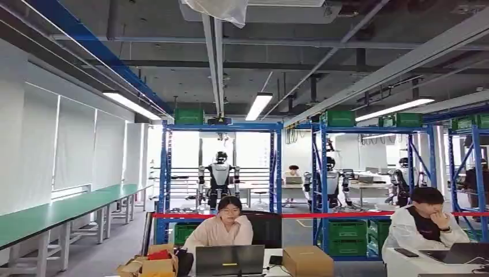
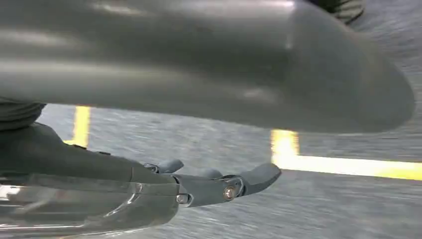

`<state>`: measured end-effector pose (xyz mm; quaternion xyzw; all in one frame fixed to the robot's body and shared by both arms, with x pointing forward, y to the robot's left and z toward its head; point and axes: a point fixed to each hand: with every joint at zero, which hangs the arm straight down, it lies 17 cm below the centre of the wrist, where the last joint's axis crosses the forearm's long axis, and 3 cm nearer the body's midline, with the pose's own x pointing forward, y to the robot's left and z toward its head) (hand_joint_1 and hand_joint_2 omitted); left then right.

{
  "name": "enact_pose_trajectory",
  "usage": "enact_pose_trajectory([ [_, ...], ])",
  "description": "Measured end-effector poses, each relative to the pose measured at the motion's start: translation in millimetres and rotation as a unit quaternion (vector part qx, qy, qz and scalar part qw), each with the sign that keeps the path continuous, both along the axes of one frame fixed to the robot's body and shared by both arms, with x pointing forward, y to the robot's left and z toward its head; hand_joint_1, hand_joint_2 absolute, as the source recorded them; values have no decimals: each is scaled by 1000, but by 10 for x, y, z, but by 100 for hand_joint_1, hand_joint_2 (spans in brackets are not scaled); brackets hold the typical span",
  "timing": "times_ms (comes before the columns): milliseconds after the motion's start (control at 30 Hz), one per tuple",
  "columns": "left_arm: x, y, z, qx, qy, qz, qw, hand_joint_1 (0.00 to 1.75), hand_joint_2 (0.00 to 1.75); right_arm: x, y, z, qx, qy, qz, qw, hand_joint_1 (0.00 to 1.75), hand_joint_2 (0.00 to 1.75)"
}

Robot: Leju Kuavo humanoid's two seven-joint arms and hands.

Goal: Take the parts from the cabinet and place them on the table.

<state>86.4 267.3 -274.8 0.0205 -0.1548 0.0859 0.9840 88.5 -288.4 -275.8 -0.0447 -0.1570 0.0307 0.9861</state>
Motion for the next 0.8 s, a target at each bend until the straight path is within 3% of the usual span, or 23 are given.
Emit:
enact_pose_trajectory([
  [33, 0, 0, 0, 0, 0, 0, 1000, 0, 0, -23, -9, -7, 0, 7, -7, 1000, 0, 175],
  [700, 92, -38, 17, -1, -8, -4, 1000, 0, 0, -206, -20, -56, 9, 72, -67, 995, 0, 175],
  [733, 87, -32, 14, -1, -5, -1, 1000, 0, 175, -200, -22, -56, 9, 74, -68, 995, 0, 175],
  [800, 83, -20, 9, 2, -2, 1, 1000, 0, 175, -205, -20, -58, 9, 79, -69, 994, 0, 175],
])
